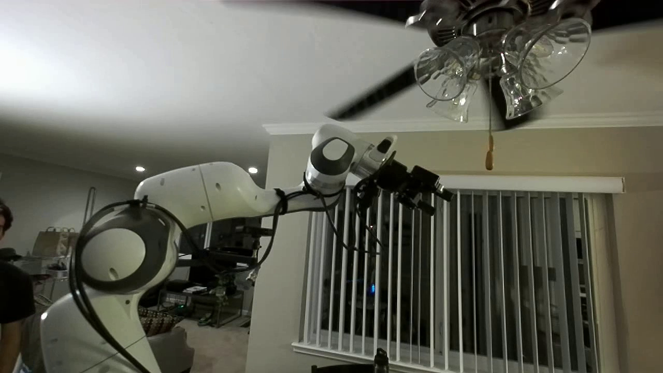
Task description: Pull the longer cord of the ceiling lamp
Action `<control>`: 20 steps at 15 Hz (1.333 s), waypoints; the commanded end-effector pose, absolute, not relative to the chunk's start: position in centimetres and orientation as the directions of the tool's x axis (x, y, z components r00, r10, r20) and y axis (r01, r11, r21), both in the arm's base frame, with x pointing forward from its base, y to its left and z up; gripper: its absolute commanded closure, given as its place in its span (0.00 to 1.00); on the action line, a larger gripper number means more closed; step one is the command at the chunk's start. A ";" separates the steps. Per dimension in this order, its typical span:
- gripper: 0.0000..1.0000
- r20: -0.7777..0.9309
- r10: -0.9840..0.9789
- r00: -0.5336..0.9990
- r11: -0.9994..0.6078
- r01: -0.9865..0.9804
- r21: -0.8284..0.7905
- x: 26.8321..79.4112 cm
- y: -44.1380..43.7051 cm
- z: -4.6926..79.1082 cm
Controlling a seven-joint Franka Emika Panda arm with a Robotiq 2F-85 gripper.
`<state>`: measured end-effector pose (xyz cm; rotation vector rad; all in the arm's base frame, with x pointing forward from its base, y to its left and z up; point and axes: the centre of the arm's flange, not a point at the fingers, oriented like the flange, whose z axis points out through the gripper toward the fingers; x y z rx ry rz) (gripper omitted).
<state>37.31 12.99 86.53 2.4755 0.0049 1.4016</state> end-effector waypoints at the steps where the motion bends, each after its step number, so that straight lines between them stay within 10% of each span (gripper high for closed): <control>1: 0.00 0.839 0.139 0.526 -0.956 -0.148 0.251 37.8 12.7 86.6; 20: 0.00 0.951 -0.126 0.283 -0.936 -0.352 -0.019 39.9 11.1 91.0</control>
